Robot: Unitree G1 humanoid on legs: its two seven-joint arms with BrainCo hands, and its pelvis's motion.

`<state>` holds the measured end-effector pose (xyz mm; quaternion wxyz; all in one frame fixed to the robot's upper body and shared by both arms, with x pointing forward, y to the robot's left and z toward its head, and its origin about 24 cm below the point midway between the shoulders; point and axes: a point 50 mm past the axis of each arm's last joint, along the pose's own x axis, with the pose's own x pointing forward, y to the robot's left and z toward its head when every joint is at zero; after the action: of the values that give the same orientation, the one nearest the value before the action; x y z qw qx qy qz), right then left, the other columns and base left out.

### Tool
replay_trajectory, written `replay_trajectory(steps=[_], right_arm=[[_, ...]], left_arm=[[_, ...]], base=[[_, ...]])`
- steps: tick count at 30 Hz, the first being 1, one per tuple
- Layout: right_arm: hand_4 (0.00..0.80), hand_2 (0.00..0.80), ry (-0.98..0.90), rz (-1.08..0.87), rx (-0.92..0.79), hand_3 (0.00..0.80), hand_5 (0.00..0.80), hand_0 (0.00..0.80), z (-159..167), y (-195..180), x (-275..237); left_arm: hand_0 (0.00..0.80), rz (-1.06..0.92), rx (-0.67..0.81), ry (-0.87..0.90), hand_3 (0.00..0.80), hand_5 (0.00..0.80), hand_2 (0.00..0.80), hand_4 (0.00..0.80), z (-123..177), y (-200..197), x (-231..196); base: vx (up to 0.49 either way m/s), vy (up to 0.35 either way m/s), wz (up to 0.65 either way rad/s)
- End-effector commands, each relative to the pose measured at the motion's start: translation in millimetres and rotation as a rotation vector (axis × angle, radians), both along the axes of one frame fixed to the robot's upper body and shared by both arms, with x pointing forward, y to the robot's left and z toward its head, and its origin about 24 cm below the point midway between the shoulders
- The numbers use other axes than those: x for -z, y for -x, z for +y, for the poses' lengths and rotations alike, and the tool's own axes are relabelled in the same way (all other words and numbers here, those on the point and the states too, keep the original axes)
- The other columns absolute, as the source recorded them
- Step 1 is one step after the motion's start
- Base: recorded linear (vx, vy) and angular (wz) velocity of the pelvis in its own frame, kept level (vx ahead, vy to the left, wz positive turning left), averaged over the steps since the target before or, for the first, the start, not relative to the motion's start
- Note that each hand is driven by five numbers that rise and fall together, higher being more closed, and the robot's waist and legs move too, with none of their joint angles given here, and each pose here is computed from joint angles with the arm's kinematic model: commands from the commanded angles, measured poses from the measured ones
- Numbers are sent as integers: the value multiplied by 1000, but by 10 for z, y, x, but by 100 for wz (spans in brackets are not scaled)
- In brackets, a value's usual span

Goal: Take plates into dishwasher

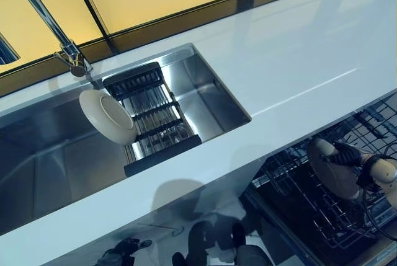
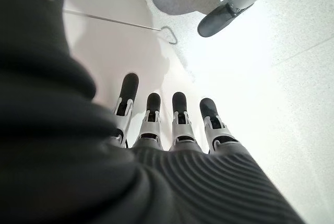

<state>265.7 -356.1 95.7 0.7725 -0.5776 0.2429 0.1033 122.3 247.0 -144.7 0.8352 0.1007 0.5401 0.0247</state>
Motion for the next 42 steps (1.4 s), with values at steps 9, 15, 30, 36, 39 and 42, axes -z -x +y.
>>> replay_trajectory(steps=[9,15,30,36,39,42], right_arm=[[800,800,-1,7,42,800,800,800,53,-222,74],[800,800,-18,48,109,800,800,800,-33,-178,206],[637,637,-50,74,170,637,637,637,-92,-93,345],[0,0,-59,82,199,0,0,0,-120,-52,369],[0,0,-61,70,203,0,0,0,-140,-35,345],[0,0,-66,56,204,0,0,0,-151,-19,312]], left_arm=[[0,-98,33,-23,0,0,0,0,81,-347,-157],[0,-103,39,-19,0,0,0,0,65,-372,-162],[0,-104,51,-21,0,0,0,0,61,-383,-165],[0,-100,49,-26,0,0,0,0,70,-382,-167],[0,-93,42,-33,0,0,0,0,95,-354,-161],[0,-88,33,-40,0,0,0,0,123,-331,-159]], base=[[-15,6,3],[-2,-5,2],[-4,-3,3],[0,0,0],[0,0,0],[0,0,0]])
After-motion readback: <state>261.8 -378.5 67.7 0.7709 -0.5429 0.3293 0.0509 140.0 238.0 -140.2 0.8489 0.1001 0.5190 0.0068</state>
